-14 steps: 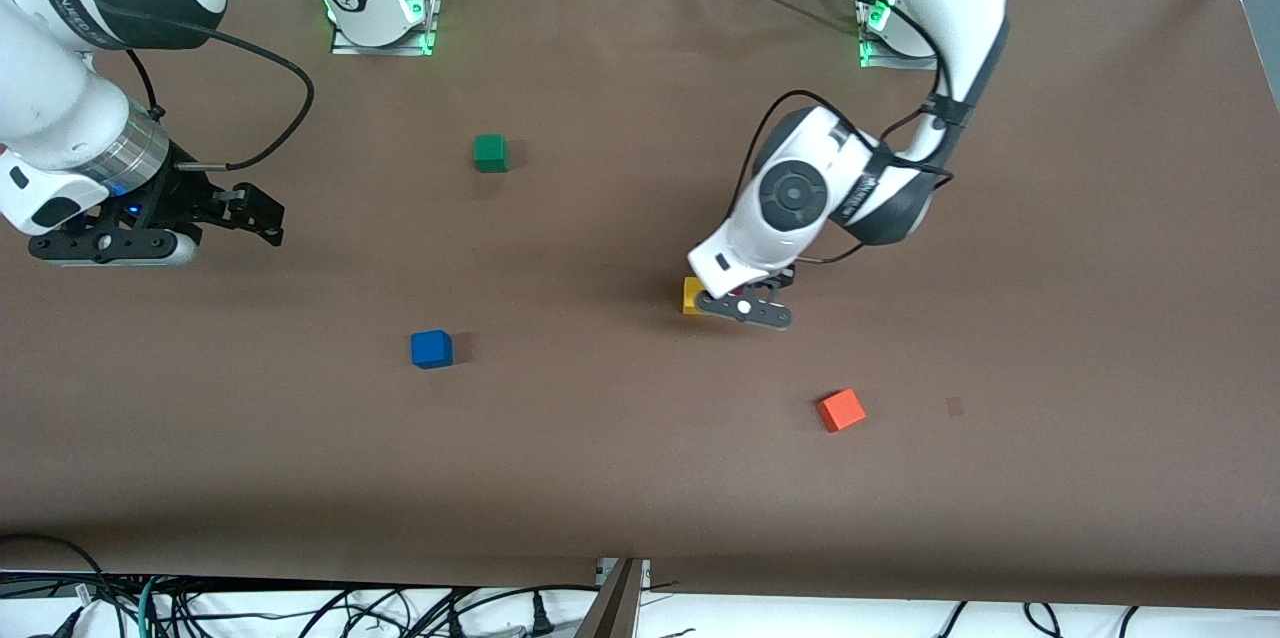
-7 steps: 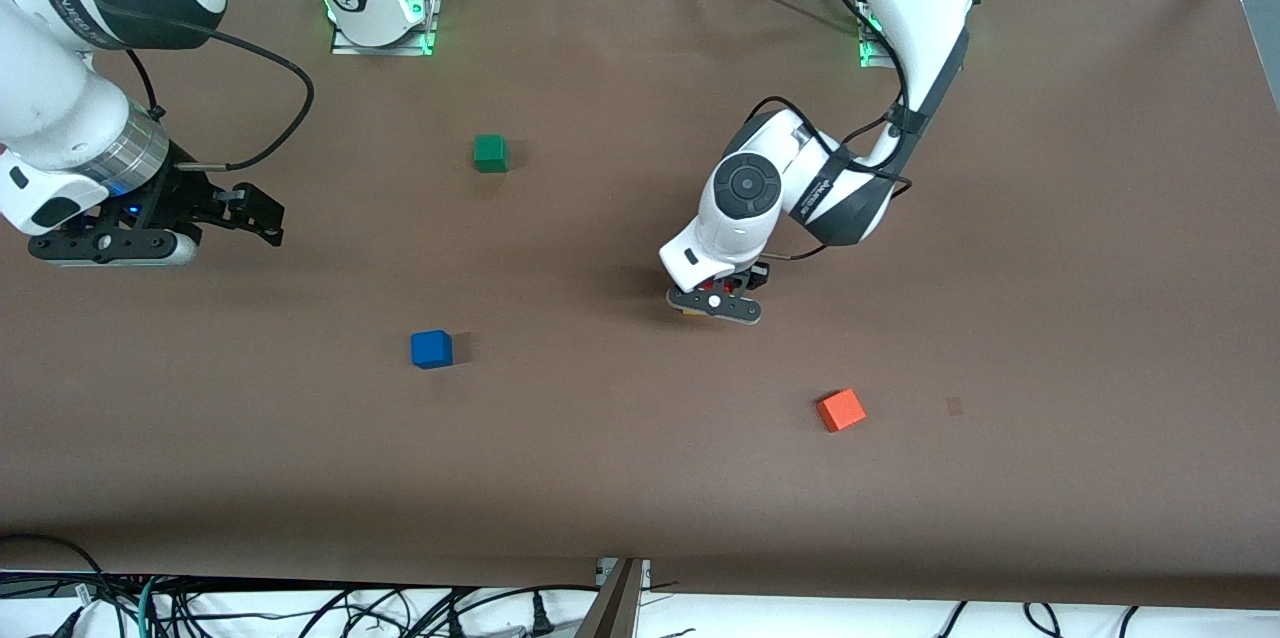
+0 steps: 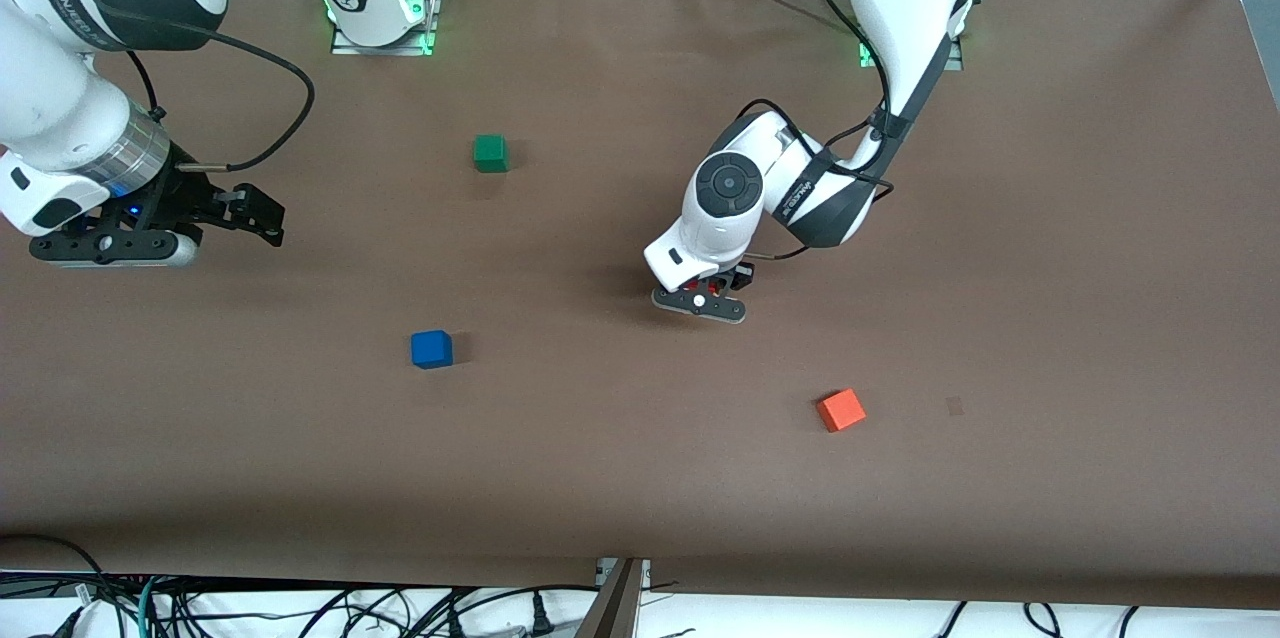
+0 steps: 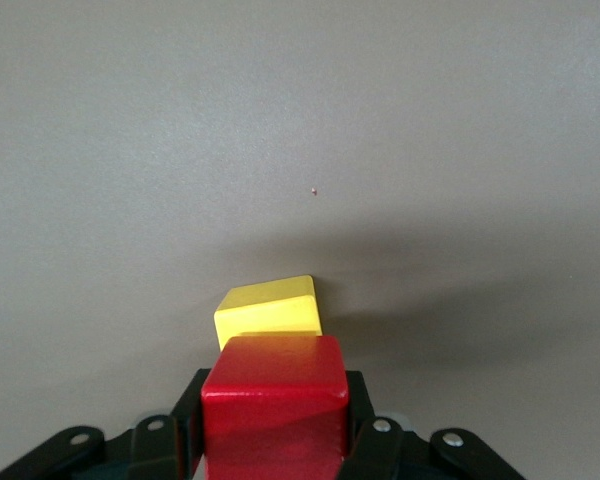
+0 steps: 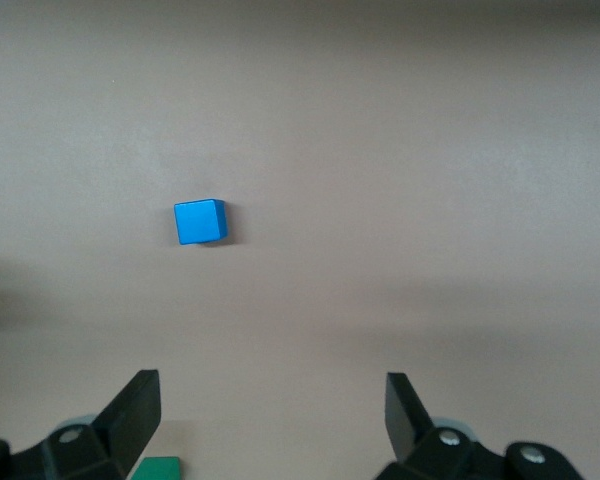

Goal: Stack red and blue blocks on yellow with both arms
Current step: 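Lower the red cube onto the yellow cube and open the left gripper, then withdraw the left gripper while the right gripper reaches the blue cube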

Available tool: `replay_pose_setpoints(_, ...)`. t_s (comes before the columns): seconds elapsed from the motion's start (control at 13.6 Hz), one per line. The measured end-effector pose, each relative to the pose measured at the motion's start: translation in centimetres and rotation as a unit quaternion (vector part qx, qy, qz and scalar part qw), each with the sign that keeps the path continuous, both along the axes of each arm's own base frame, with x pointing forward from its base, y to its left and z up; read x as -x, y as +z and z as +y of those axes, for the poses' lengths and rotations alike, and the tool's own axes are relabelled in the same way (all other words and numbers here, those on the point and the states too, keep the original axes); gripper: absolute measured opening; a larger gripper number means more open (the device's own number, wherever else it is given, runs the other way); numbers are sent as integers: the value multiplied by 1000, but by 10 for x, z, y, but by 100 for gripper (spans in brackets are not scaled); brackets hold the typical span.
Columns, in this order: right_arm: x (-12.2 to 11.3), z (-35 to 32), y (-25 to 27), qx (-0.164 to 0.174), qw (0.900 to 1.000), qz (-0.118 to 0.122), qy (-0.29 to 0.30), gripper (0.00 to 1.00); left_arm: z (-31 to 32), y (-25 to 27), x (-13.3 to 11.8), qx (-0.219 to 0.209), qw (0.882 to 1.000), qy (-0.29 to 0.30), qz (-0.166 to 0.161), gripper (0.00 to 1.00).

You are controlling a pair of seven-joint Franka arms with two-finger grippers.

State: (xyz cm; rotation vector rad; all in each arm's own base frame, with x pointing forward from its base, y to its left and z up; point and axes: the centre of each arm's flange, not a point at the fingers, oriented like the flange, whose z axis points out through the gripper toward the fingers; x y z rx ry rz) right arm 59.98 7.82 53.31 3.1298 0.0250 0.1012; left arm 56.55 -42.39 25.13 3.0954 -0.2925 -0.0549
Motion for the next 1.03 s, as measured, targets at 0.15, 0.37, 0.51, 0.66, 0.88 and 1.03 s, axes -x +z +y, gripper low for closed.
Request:
replay_pose_setpoints(0.15,0,0,0,0,1000,0,0,100,0,-3,0,-1,1000,6,2,56)
replay_pose_setpoints(0.37,0,0,0,0,1000,0,0,100,0,-7,-1,-2,1000,11,3,56)
replay_pose_setpoints(0.51,0,0,0,0,1000,0,0,100,0,-5,-3,0,1000,12,1,56)
replay_pose_setpoints(0.66,0,0,0,0,1000,0,0,100,-1,9,-14,7,1000,18,-12,71)
replay_pose_setpoints(0.88,-2,0,1,-1,1000,-8,0,100,13,49,-42,3,999,38,-18,98)
replay_pose_setpoints(1.03,-2,2,2,-2,1000,-11,1,100,39,87,-65,-7,998,61,-11,100)
